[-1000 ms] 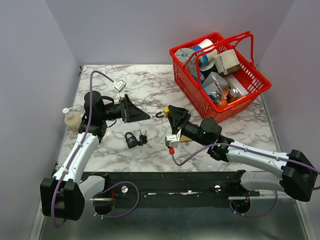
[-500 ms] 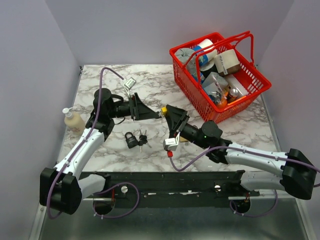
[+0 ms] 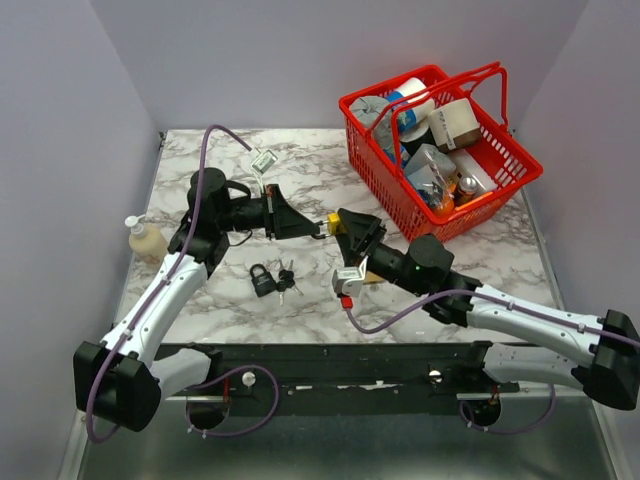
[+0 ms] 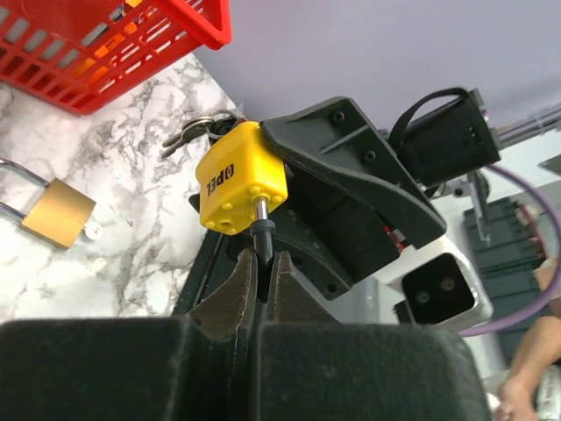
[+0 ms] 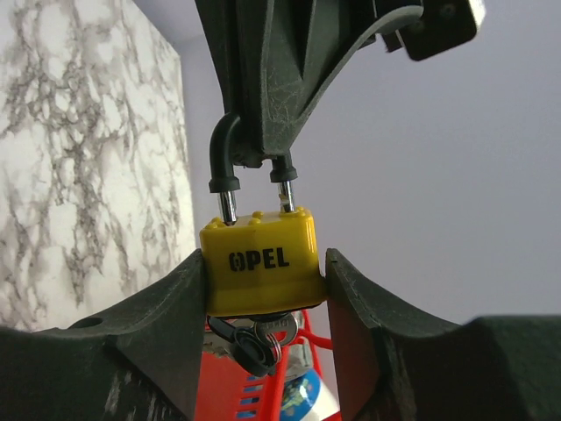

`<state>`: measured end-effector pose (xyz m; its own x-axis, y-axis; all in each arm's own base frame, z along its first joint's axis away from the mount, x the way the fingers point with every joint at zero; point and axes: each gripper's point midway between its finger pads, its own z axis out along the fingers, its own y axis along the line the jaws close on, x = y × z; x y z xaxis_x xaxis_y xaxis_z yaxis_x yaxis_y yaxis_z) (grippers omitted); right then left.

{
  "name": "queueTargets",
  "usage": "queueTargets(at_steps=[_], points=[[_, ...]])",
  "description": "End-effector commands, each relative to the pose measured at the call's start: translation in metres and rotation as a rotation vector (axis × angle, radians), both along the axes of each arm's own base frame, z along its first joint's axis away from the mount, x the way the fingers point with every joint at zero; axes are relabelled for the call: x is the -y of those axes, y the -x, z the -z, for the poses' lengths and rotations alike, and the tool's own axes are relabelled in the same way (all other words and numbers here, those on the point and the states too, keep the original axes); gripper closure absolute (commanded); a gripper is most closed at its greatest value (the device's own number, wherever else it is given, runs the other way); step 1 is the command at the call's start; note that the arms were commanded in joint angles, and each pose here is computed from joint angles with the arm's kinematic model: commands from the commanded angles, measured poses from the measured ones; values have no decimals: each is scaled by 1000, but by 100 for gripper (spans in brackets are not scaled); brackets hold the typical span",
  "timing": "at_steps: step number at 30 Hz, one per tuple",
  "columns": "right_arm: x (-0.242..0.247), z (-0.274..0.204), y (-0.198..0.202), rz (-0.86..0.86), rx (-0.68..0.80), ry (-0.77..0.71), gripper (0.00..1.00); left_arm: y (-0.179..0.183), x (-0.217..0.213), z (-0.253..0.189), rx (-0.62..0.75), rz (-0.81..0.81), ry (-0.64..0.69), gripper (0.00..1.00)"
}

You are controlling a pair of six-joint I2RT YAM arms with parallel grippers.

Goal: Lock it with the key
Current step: Pick up the lock from the center of the board.

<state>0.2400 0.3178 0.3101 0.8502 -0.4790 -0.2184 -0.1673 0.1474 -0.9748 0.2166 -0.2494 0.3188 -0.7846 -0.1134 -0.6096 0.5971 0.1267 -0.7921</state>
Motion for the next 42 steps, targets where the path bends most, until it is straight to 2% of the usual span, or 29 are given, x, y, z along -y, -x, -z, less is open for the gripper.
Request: queueTargets(at_steps=[1, 5, 11, 22, 35, 42], points=[[1, -25, 14, -45, -133, -82, 99, 4, 1, -5, 145, -14, -69, 100], [0, -26, 22, -78, -226, -88, 99, 5, 0, -5, 219, -28, -123, 100], [2, -28, 30, -106, -269, -94, 100, 1, -4, -8, 293, -50, -181, 100], [-5, -44, 39, -163, -316, -115, 100, -1, 4, -12, 328, -48, -189, 100], [-14, -55, 47, -235, -292, -117, 100, -4, 18, -14, 347, -40, -151, 100], [-17, -52, 48, -240, -303, -109, 99, 7, 23, -21, 339, 13, -113, 100]])
